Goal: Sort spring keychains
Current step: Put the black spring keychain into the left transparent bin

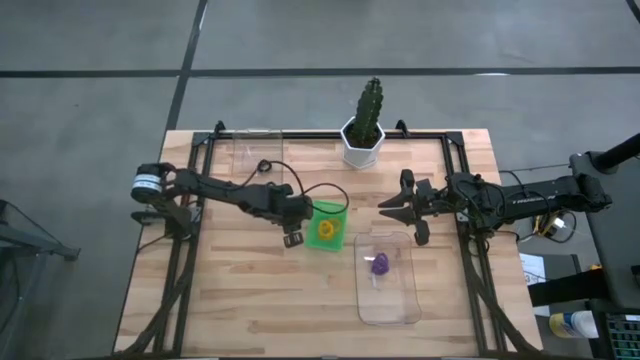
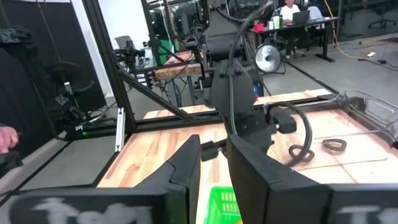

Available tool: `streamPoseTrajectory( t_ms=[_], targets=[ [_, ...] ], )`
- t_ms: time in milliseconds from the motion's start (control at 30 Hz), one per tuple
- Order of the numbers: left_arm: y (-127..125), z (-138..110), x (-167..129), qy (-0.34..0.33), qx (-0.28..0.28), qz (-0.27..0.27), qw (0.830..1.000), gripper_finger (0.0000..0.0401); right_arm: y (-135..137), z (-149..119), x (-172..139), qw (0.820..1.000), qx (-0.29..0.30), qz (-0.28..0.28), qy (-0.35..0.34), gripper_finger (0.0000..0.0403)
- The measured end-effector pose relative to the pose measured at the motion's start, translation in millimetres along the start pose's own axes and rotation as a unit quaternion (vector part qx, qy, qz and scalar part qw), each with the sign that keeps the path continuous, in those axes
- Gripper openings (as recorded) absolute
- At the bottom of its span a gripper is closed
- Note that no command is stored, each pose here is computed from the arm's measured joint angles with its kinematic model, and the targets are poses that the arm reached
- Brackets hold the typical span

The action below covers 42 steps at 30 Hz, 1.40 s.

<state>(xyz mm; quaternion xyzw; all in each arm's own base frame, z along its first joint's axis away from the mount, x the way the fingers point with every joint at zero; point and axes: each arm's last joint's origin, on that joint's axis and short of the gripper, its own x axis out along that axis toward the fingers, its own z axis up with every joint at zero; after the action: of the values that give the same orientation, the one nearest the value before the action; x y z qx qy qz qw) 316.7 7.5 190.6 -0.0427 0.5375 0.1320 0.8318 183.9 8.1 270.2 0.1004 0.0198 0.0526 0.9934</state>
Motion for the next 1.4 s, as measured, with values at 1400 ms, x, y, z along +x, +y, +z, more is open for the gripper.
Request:
streamPoseTrajectory(
  t_ms=[1400],
  targets=[
    [-6,-13,37,0.097,-0.015,0.012,0.995,0.0110,0,0,0,1.000,0.003,0.000,0.001,0.0084]
  ],
)
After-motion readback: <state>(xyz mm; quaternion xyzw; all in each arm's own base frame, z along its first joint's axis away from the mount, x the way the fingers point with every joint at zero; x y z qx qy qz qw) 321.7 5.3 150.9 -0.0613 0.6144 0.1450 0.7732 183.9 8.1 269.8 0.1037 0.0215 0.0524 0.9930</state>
